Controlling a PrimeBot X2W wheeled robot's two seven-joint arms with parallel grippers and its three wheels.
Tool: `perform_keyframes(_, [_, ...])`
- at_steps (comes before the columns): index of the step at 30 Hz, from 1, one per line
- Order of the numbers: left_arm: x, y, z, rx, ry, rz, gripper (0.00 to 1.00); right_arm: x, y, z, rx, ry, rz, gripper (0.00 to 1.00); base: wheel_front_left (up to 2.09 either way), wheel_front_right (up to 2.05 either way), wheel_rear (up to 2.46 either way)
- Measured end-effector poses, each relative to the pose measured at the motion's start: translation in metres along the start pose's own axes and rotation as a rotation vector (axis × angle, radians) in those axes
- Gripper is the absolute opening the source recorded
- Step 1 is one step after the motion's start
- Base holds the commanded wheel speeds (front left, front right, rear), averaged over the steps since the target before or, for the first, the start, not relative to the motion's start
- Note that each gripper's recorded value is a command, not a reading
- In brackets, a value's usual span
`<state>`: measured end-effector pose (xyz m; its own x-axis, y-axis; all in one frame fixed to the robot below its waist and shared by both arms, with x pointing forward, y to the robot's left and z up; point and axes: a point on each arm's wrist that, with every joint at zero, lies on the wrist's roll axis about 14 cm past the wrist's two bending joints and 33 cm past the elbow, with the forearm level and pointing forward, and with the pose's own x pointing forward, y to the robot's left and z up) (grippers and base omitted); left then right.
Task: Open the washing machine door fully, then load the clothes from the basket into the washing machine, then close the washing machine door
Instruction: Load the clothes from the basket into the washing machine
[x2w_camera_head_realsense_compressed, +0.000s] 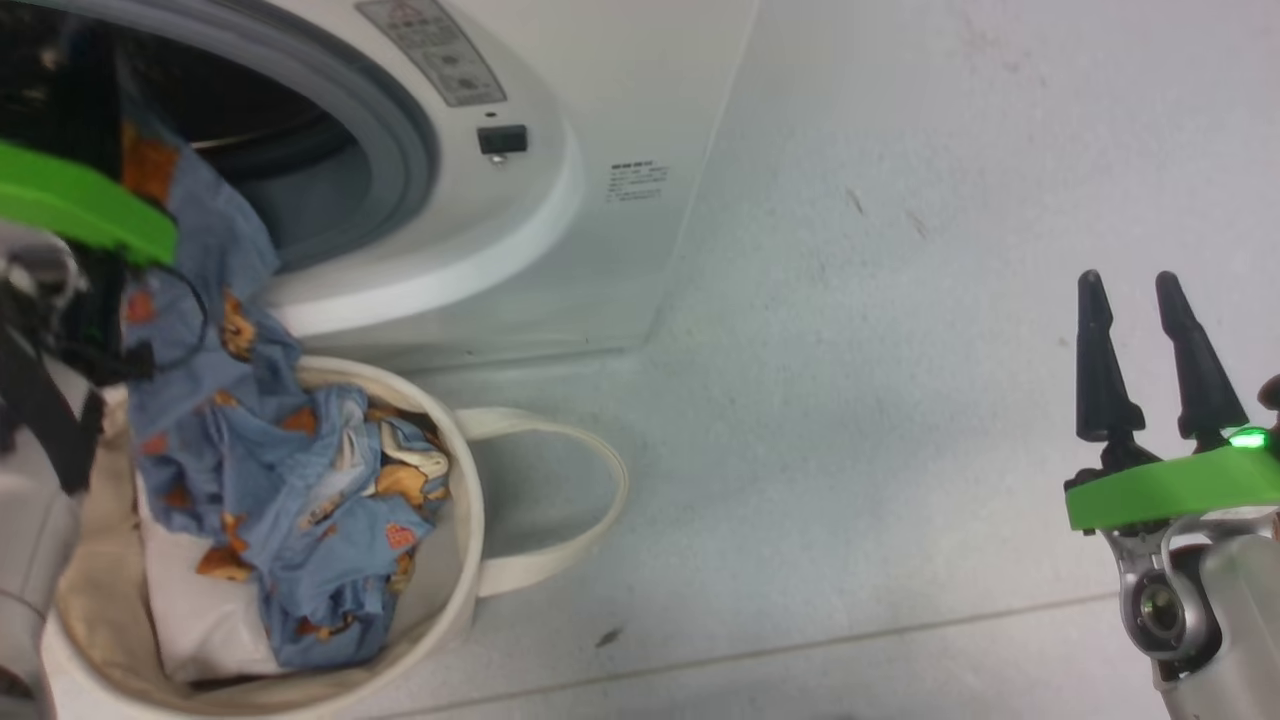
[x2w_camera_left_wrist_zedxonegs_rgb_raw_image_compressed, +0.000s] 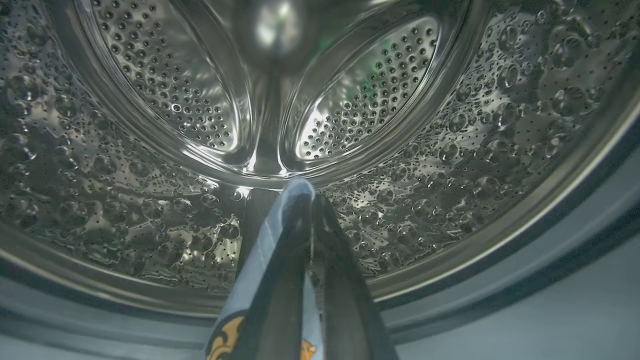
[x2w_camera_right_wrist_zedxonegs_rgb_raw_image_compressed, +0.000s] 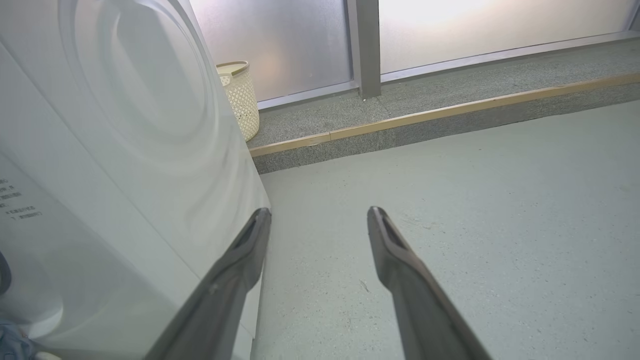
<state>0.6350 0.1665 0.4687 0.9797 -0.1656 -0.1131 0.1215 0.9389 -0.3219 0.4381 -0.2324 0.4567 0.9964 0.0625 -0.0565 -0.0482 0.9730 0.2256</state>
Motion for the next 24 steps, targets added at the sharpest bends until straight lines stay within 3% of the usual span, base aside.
perform_keyframes(7, [0.028, 0.001, -0.017, 0.010, 0.026, 0.004, 0.00, -0.005, -0.021, -0.004, -0.032, 0.014, -0.059, 1.00, 0.00, 0.00, 0.00])
perform_keyframes(19, [0.064, -0.029, 0.048, 0.027, -0.170, -0.074, 0.00, -0.014, -0.035, -0.004, -0.048, 0.017, -0.108, 1.00, 0.00, 0.00, 0.00])
perform_keyframes(24, [0.067, -0.025, 0.034, 0.042, -0.147, -0.050, 0.00, -0.015, -0.035, -0.004, -0.043, 0.014, -0.115, 1.00, 0.00, 0.00, 0.00])
